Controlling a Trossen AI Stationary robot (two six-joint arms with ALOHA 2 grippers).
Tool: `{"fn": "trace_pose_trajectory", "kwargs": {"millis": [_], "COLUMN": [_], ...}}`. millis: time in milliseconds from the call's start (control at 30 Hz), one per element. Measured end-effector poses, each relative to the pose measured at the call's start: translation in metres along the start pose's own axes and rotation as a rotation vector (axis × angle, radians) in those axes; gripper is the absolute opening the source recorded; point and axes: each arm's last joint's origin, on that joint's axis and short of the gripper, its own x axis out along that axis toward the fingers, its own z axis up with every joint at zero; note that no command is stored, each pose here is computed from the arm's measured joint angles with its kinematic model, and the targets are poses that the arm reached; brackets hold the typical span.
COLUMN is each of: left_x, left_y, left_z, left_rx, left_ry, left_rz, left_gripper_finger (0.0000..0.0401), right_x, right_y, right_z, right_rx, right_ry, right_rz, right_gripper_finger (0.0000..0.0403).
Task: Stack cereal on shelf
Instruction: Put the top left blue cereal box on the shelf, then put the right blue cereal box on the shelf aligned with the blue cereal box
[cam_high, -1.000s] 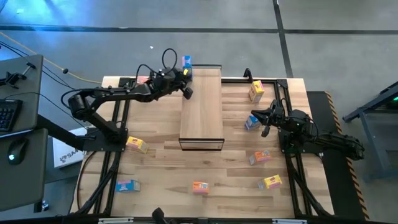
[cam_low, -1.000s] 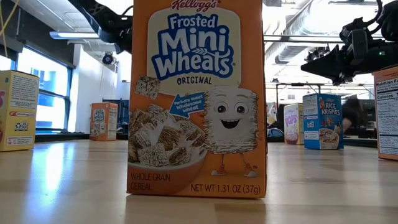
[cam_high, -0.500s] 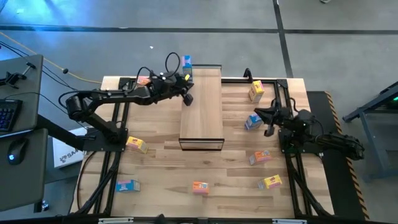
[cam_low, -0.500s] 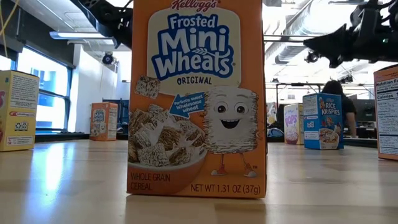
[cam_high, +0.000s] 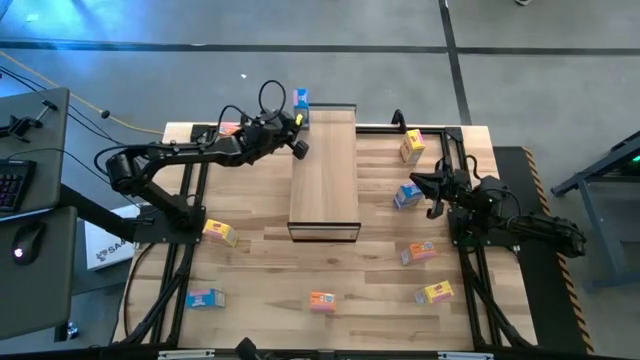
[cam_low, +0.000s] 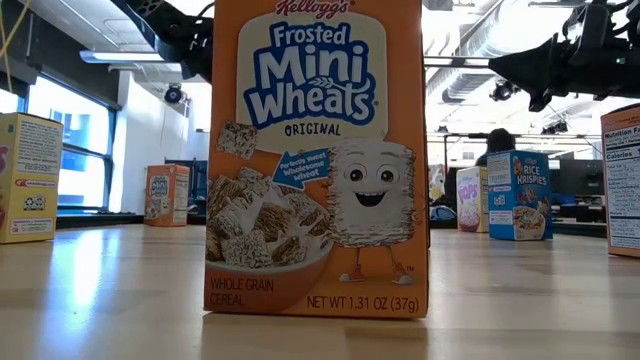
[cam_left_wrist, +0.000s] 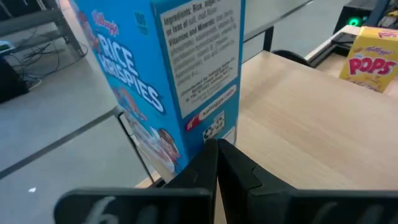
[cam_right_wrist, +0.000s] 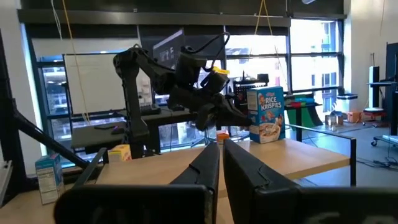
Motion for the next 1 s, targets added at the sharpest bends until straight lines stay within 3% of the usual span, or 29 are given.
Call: {"fn": "trace_pose_trajectory", "kwargs": {"millis": [267,467,600,767,1000], "left_x": [0.0,-0.022,-0.038,-0.06,-0.085], "left_y": [0.002,-0.01,-0.023,-0.027,-0.02], "left_z": [-0.001,0.005,0.001,-0.013,-0.032], "left_rx": [0.006,0.033,0.05,-0.018,-0.156], "left_ry": [0.017,0.015,-0.015,-0.082,-0.105], "left_rz": [0.008,-0.041,-0.1,-0.185,-0.237], "left_gripper_finger": [0.0,0.0,0.0,0.0,0.0], "right_x": [0.0,-0.001,-0.002,0.009,0.033], "right_y": [-0.003,-0.002,-0.001,0.002,0.0], "right_z": [0.0,0.015,0.031,0.044,0.06], "right_rx": [0.019,0.058,0.053,0.083,0.162], "right_ry": [-0.007,0.09,0.22,0.335,0.696], "right_rz": [-0.098,-0.123,-0.13,-0.09,-0.26], "right_gripper_finger": [0.0021,0.0079,0.0124,0.0167,0.0243]}}
